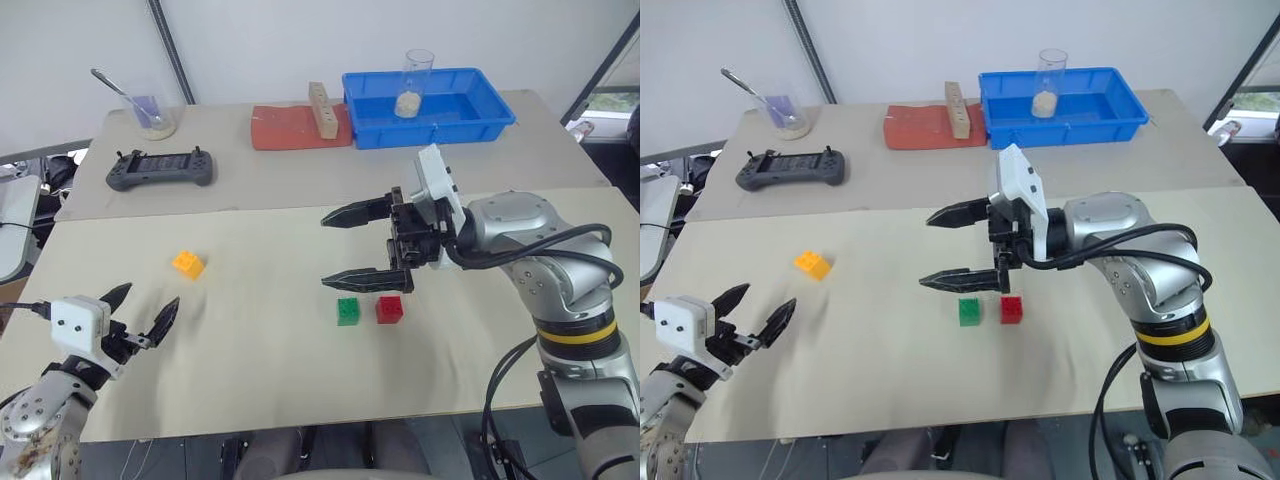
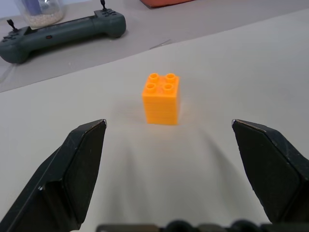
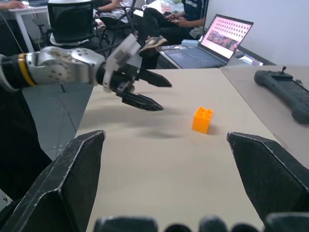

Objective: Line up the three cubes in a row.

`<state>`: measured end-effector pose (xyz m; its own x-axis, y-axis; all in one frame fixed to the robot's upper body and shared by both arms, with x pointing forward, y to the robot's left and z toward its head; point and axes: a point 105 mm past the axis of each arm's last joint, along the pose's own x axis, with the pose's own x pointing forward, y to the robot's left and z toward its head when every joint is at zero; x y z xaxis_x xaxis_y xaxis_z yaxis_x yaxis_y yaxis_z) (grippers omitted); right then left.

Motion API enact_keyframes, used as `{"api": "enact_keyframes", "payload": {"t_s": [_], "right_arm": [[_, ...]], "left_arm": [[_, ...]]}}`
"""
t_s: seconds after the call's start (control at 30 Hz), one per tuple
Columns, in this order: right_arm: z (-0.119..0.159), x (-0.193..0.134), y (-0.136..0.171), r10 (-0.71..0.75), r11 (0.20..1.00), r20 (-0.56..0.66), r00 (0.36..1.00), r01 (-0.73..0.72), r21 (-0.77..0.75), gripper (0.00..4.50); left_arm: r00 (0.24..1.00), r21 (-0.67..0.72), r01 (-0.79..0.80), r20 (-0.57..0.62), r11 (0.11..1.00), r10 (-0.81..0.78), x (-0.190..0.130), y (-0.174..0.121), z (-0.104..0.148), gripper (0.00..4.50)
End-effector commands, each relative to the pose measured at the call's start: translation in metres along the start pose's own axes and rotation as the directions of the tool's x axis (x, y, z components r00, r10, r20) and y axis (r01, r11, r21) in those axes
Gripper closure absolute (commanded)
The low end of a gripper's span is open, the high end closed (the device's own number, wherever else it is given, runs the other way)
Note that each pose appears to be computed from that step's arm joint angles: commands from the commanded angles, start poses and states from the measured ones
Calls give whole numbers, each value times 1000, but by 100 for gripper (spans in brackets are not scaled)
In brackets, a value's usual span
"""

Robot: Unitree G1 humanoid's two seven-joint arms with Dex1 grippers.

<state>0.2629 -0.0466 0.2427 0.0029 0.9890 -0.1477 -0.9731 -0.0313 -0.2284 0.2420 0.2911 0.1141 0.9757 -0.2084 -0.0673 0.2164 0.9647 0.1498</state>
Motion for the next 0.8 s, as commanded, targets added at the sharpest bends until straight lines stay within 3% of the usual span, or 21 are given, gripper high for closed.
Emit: {"api": "enact_keyframes", "payload": {"t_s": [0.03,0.27,0.47,0.57,0.73,0.8], "right_arm": [[11,0,3,8,999,11,1000,-8,-41,0],[12,-5,3,-30,999,-2,1000,30,-38,0],[11,-10,2,-60,997,-23,998,59,-46,0],[12,-12,2,-70,996,-24,997,69,-48,0],[9,-14,4,-79,996,-29,996,78,-46,0],[9,-15,4,-82,996,-29,996,80,-47,0]], "left_arm": [[1000,23,-5,29,1000,4,11,12,6,7],[990,-35,138,-19,990,-139,43,11,-9,7],[990,-5,136,-36,991,-137,59,28,-15,7],[986,10,165,-28,986,-165,63,26,-14,86],[981,11,195,-15,981,-195,68,20,-11,322],[977,20,215,-5,976,-215,69,15,-7,321]]}}
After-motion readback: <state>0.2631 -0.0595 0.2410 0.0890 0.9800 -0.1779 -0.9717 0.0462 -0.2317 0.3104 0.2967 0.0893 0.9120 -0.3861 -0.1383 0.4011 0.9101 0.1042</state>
